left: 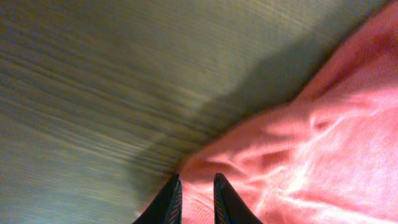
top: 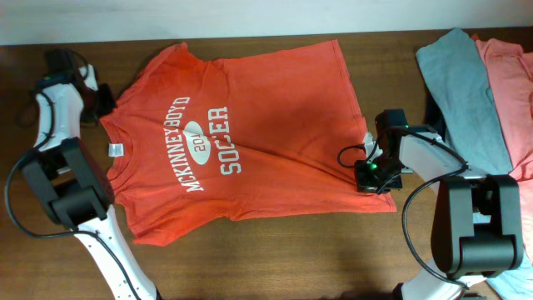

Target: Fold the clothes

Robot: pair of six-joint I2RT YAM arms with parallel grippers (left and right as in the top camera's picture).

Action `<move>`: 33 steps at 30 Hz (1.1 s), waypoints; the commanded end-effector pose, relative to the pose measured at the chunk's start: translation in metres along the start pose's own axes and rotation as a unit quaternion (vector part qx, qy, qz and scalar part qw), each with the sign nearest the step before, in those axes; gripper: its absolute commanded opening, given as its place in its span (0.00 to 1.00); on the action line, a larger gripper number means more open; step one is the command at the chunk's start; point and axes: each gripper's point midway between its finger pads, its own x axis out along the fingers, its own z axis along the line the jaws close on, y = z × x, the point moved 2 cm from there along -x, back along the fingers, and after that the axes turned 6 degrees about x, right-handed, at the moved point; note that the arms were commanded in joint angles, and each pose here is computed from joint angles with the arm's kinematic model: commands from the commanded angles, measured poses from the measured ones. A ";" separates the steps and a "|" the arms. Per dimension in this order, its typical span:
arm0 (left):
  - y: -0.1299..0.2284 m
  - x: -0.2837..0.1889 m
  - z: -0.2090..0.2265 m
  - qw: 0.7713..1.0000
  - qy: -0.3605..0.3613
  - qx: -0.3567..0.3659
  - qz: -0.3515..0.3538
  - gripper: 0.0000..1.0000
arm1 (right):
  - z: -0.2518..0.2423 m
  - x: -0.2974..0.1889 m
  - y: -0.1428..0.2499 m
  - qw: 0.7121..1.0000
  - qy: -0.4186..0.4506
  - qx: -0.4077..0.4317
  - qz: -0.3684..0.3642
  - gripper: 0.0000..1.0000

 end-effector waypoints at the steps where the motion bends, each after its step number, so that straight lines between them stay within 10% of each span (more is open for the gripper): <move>1: -0.028 -0.024 0.015 0.999 -0.005 -0.014 -0.038 0.20 | -0.013 0.008 0.009 0.999 0.037 0.007 0.015 0.17; 33: 0.097 -0.077 -0.134 0.955 0.016 0.146 0.258 0.21 | -0.045 -0.005 0.025 0.986 0.063 0.148 0.051 0.22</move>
